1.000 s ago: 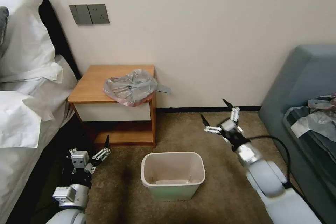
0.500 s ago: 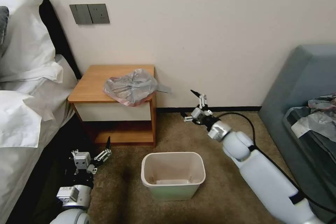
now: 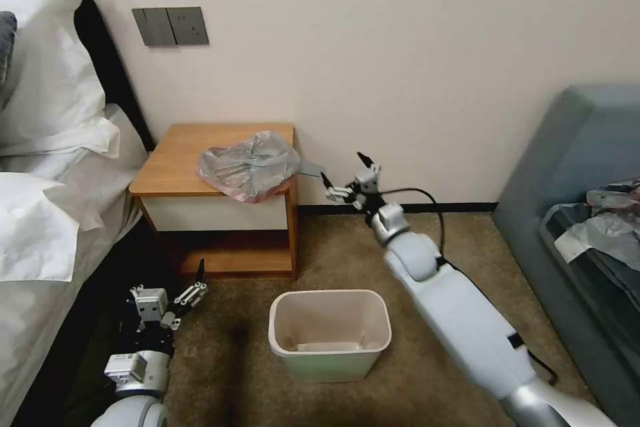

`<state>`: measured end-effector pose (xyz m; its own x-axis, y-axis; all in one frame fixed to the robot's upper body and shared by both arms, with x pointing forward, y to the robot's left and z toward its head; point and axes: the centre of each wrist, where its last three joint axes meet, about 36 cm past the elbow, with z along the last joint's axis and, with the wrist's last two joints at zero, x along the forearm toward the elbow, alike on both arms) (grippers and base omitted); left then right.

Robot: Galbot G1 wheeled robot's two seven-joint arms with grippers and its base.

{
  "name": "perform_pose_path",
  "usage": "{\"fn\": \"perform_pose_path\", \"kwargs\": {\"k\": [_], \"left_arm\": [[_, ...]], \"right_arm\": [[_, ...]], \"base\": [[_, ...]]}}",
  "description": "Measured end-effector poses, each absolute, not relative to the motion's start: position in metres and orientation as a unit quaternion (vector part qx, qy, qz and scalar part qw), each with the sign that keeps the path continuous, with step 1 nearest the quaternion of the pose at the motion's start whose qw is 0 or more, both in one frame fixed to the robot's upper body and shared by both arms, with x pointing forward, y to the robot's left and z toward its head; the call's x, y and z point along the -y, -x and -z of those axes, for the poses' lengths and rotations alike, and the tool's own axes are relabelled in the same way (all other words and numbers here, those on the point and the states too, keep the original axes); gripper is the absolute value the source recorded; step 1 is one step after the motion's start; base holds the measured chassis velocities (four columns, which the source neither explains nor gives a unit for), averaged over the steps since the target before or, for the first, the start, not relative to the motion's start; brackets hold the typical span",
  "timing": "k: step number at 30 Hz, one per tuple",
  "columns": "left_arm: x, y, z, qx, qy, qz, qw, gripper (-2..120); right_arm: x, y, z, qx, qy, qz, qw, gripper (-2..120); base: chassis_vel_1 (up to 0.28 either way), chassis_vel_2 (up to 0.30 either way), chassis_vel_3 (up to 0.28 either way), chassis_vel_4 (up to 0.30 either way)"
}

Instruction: Pick up the garbage bag from the table and place it over the trash can.

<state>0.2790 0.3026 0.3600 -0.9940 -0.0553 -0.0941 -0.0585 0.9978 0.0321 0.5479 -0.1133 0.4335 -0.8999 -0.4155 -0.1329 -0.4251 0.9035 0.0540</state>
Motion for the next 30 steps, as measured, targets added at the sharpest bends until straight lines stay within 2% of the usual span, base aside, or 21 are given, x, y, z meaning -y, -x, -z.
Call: {"fn": "perform_pose_path", "kwargs": {"k": [1,4,5,7,15,19,30], "left_arm": [[-0.303,-0.279,-0.360,-0.998,0.029,-0.017,0.047,100],[-0.302,-0.276,-0.358,-0.998,0.032,-0.018,0.042,100],[-0.302,-0.276,-0.358,-0.998,0.032,-0.018,0.042,100],[-0.302,-0.274,-0.357,-0.998,0.034,-0.020,0.039,100],[-0.304,-0.269,-0.358,-0.998,0.040,-0.026,0.036,100],[-0.304,-0.268,-0.357,-0.998,0.043,-0.027,0.035,100],[-0.307,-0.267,-0.357,-0.998,0.052,-0.031,0.035,100]], "right_arm": [[0.113,-0.548,-0.434,-0.974,0.216,-0.041,0.059,100],[0.077,-0.544,-0.444,-0.965,0.194,-0.176,0.008,100],[0.077,-0.544,-0.444,-0.965,0.194,-0.176,0.008,100],[0.058,-0.540,-0.454,-0.952,0.176,-0.252,-0.015,100],[0.048,-0.533,-0.470,-0.915,0.101,-0.387,-0.049,100],[0.053,-0.529,-0.469,-0.894,0.077,-0.436,-0.065,100],[0.076,-0.539,-0.456,-0.877,0.043,-0.461,-0.126,100]], "base": [[0.000,0.000,0.000,0.000],[0.000,0.000,0.000,0.000],[0.000,0.000,0.000,0.000],[0.000,0.000,0.000,0.000],[0.000,0.000,0.000,0.000],[0.000,0.000,0.000,0.000],[0.000,0.000,0.000,0.000]]}}
